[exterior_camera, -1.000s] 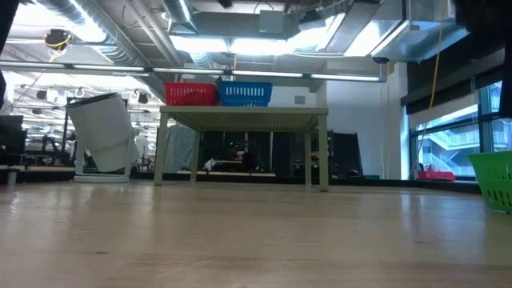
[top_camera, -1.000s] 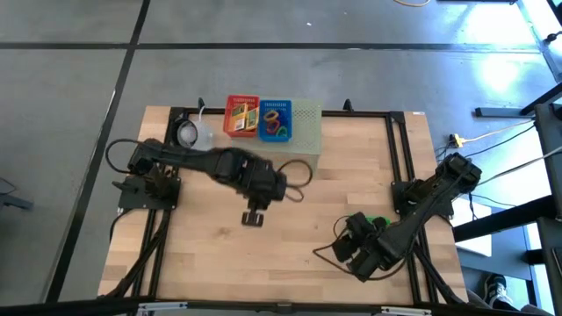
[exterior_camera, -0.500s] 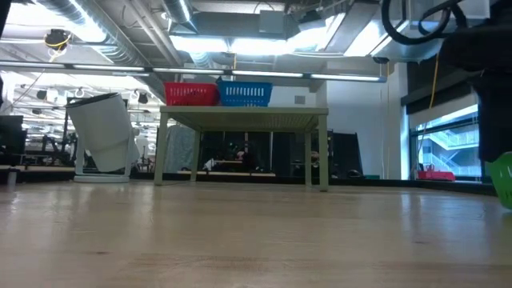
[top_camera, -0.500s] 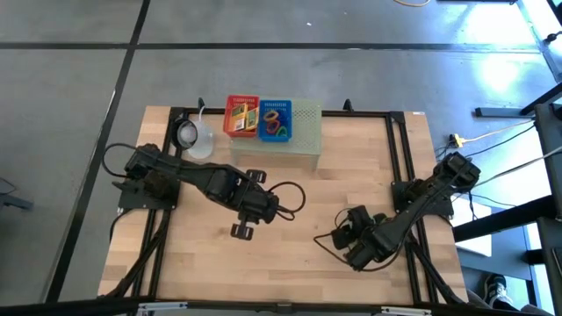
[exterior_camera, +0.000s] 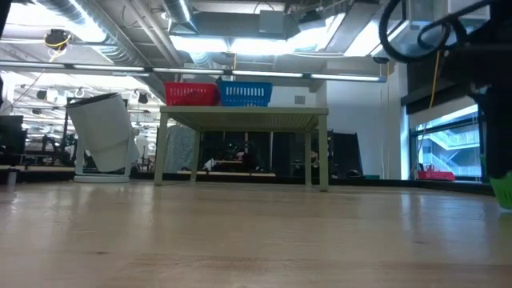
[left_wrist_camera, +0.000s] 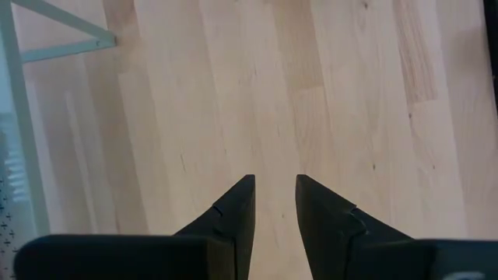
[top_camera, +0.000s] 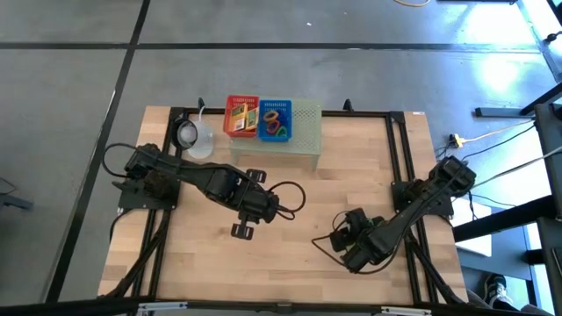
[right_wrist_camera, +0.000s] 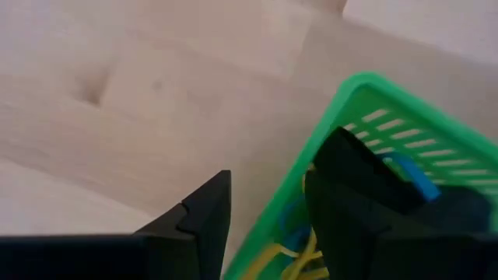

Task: Pick & Place Office Desk Supplies
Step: Put the green bin on the shelf

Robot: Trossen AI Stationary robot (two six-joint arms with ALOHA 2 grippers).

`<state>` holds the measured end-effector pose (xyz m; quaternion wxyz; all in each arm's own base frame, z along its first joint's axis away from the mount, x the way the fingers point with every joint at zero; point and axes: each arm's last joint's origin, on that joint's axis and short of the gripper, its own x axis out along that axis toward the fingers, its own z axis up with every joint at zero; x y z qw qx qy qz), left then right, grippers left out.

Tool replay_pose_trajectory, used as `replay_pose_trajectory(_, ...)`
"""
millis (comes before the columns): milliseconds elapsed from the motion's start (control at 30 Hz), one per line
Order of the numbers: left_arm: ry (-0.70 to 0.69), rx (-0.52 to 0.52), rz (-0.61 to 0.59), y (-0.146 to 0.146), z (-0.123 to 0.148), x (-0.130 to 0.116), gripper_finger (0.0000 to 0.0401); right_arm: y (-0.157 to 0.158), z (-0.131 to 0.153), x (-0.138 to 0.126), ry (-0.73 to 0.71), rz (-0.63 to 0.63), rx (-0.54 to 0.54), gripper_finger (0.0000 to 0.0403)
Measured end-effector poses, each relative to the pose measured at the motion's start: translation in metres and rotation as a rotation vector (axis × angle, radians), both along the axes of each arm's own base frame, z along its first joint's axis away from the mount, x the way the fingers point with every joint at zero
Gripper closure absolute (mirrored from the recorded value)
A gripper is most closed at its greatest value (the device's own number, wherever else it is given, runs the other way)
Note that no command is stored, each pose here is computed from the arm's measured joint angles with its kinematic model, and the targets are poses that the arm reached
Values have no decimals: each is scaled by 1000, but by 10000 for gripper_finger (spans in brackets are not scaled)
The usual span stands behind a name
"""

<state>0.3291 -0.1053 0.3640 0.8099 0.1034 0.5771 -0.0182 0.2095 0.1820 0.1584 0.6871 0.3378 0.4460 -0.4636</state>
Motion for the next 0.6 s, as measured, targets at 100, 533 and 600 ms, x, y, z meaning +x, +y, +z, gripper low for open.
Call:
replay_pose_trajectory(100, -1, -2, 6, 0, 0, 0, 315, 2, -6, 1, 35, 19, 2, 237)
replay_pose_trajectory(533, -1, -5, 16, 0, 0, 0, 315, 3, -9, 1, 91, 103, 4, 297)
replay_pose_trajectory(600, -2, -8, 23, 0, 0, 0, 315, 3, -9, 0, 110, 122, 15, 324)
